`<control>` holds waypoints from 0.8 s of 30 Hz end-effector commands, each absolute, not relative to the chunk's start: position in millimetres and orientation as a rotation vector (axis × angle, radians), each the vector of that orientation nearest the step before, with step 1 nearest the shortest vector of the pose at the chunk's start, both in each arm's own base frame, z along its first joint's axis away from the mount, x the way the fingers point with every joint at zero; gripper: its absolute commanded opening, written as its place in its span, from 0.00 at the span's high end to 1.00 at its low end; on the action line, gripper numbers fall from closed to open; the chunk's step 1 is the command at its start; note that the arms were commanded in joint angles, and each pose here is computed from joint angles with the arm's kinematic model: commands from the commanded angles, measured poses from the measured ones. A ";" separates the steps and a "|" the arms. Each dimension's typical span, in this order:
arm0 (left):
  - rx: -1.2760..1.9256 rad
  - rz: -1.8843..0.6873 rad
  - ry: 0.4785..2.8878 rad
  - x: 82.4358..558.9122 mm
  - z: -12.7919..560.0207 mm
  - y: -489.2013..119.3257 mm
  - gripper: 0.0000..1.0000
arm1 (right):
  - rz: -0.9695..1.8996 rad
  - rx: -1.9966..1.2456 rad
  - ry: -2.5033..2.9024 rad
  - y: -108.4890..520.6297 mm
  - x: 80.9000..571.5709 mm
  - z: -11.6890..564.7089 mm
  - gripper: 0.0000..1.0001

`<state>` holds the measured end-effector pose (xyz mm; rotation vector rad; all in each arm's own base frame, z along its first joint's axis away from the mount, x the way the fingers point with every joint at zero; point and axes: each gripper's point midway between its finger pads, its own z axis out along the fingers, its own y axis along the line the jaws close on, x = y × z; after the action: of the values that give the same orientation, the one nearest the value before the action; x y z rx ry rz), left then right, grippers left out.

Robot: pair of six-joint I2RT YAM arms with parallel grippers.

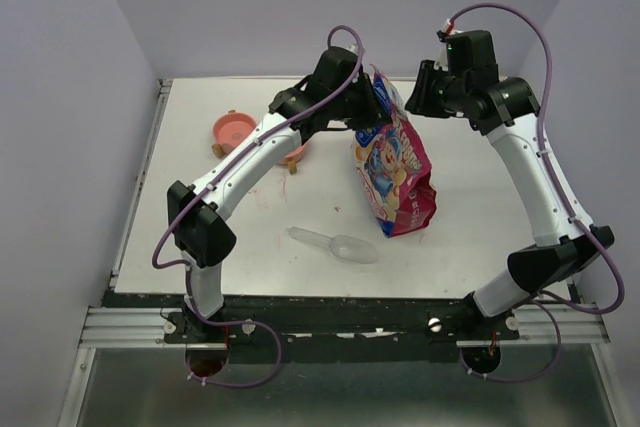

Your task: Serve the pet food

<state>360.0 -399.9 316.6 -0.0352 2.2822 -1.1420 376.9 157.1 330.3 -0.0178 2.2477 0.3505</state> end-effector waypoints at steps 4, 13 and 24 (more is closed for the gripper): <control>-0.041 -1.205 2.252 363.2 332.6 -406.4 0.77 | 0.443 -0.114 2.233 168.2 373.2 331.8 0.62; -0.053 -1.207 2.257 363.7 333.6 -405.3 0.75 | 0.452 -0.129 2.182 166.7 368.9 348.5 0.57; -0.056 -1.214 2.258 363.9 334.5 -403.9 0.73 | 0.502 -0.195 2.190 176.2 366.2 343.4 0.59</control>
<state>362.7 -401.9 326.9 -0.0630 2.2699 -1.1839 371.1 170.4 330.2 -0.1380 2.2356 0.4538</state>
